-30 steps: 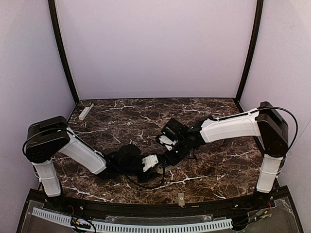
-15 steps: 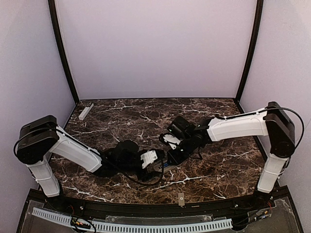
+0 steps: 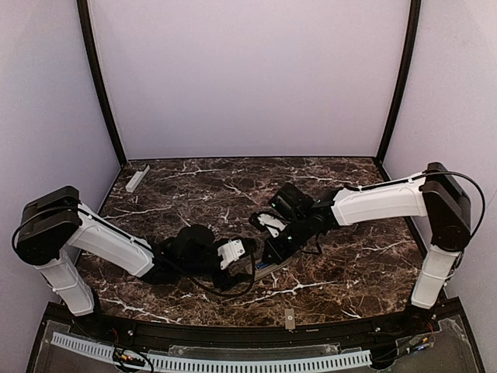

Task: Load the batteries into the remote control
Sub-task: Load the battery into the battery compartment, then press the battery in the battery compartment.

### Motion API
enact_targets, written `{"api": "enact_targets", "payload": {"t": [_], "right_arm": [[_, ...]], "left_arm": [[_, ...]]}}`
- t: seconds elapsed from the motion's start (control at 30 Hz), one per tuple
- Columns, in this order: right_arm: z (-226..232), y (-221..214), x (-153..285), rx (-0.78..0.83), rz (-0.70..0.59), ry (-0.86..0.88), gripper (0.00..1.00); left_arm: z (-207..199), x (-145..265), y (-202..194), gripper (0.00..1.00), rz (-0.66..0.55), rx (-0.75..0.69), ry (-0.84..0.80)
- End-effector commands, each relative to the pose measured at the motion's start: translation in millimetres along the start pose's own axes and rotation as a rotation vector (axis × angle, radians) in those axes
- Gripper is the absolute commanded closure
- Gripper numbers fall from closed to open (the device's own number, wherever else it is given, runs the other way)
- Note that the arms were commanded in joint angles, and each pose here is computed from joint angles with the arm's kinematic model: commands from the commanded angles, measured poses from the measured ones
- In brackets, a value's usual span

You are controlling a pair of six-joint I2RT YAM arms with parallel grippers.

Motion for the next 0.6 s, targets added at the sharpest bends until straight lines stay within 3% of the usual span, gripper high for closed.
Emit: {"api": "enact_targets", "payload": {"t": [0.0, 0.57], "right_arm": [[-5.4, -9.7, -22.5, -0.005, 0.052, -0.005, 0.97], [-17.2, -31.7, -47.5, 0.055, 0.13, -0.153, 0.98]], "left_arm": [[-2.2, 9.3, -2.6, 0.23, 0.008, 0.012, 0.013], [0.3, 21.1, 3.4, 0.23, 0.003, -0.012, 0.013]]}}
Point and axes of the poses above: each gripper's point midway between its finger pads, its own x axis back along the fingers, its own z axis along the line the jaws close on, y = z × x, the point moved 8 cm from there along x, back along the fingers, and after that the axes turned 12 degrees about -x, right-handed, at the moved point
